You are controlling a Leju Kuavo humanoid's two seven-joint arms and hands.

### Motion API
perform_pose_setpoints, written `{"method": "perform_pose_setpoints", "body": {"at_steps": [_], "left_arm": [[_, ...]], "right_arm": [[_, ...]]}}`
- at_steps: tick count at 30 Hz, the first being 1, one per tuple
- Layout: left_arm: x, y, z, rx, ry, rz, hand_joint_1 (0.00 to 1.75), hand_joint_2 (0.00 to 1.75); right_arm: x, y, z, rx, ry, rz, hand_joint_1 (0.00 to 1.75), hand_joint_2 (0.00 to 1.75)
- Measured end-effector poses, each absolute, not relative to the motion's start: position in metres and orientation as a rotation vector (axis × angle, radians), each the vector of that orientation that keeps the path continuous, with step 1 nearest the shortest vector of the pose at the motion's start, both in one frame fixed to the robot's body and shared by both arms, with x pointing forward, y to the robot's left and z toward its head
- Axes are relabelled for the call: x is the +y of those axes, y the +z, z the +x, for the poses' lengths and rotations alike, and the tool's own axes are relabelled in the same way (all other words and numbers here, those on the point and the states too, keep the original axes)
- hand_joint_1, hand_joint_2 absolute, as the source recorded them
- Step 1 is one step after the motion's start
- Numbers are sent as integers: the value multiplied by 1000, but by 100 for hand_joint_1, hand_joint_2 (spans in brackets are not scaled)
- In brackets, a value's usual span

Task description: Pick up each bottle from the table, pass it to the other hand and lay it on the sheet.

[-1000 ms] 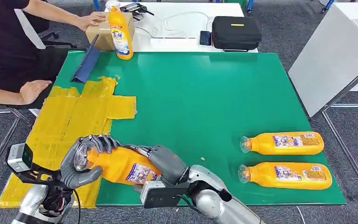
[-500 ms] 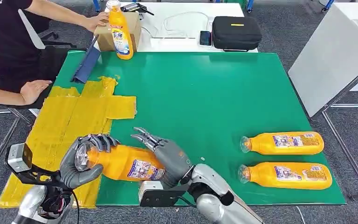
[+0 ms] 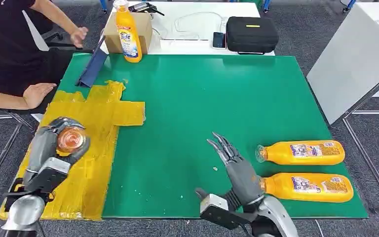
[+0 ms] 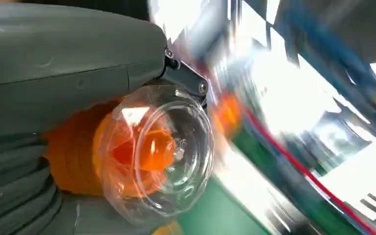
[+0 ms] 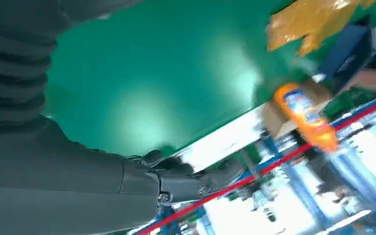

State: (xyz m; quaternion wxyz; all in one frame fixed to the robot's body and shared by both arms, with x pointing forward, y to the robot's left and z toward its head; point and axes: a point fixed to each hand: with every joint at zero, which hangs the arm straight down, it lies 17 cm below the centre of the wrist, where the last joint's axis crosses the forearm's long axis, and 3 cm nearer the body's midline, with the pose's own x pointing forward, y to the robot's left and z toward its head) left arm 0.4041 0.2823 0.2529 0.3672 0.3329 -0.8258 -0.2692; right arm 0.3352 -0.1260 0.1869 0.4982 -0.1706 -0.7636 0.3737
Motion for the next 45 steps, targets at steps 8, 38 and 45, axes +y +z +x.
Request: {"method": "perform_pose_setpoints", "body": {"at_steps": [8,38,45], "left_arm": [[286,260,396,-2043,-880,1345,175,175],[199,62,419,-1646,-1382,781,175,175],[171,60,417,-1703,-1212,262,0,0]], "right_arm": [[-161,211,293,-1859,858,-463,0,175],[-173,223,239,-1766,944,-493,0,175],[-168,210,246,-1758,1031,-449,0,175]]}}
